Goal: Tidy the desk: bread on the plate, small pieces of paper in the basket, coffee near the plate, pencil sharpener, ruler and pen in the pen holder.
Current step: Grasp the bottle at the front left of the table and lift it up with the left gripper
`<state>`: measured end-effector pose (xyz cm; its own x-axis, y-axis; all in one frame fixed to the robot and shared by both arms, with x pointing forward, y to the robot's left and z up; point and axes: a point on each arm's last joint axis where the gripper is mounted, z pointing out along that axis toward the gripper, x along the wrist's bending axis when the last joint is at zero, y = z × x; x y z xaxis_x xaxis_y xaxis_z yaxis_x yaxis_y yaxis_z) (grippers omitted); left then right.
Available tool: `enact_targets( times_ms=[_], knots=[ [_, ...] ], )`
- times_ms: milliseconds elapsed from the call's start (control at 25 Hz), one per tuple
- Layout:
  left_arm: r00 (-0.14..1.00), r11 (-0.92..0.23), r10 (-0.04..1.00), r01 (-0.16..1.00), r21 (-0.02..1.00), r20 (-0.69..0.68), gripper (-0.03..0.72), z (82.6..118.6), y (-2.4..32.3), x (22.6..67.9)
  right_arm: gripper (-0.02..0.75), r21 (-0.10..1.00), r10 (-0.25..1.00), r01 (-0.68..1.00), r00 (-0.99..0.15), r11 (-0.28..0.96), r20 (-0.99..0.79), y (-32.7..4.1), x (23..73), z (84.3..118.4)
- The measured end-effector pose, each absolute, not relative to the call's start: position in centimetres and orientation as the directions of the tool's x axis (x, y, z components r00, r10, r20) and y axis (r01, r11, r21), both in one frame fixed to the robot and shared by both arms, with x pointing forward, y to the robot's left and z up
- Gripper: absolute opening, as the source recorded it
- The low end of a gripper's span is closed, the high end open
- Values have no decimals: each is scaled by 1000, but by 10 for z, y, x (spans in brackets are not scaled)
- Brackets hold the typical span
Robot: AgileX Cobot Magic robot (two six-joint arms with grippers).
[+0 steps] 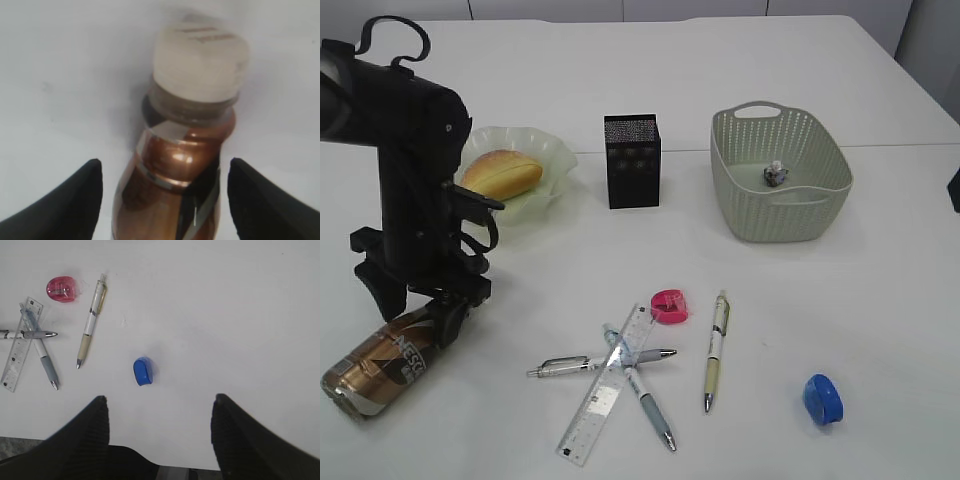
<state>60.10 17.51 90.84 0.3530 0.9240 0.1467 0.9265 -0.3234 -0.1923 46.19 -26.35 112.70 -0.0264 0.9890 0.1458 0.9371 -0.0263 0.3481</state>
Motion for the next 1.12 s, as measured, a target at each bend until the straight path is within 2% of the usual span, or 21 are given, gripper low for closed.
enact_targets(
  times_ms=[600, 880, 1120],
  knots=[
    [345, -309, 929, 922, -233, 133, 549, 897, 175, 600, 503, 348, 989, 937, -26, -26, 146, -264, 462, 1127],
    [343, -308, 930, 923, -232, 130, 389, 898, 175, 600, 503, 348, 989, 937, -26, -26, 146, -264, 462, 1127],
    [342, -307, 931, 923, -230, 128, 322, 898, 174, 600, 503, 348, 989, 937, -26, -26, 146, -264, 462, 1127]
  ],
)
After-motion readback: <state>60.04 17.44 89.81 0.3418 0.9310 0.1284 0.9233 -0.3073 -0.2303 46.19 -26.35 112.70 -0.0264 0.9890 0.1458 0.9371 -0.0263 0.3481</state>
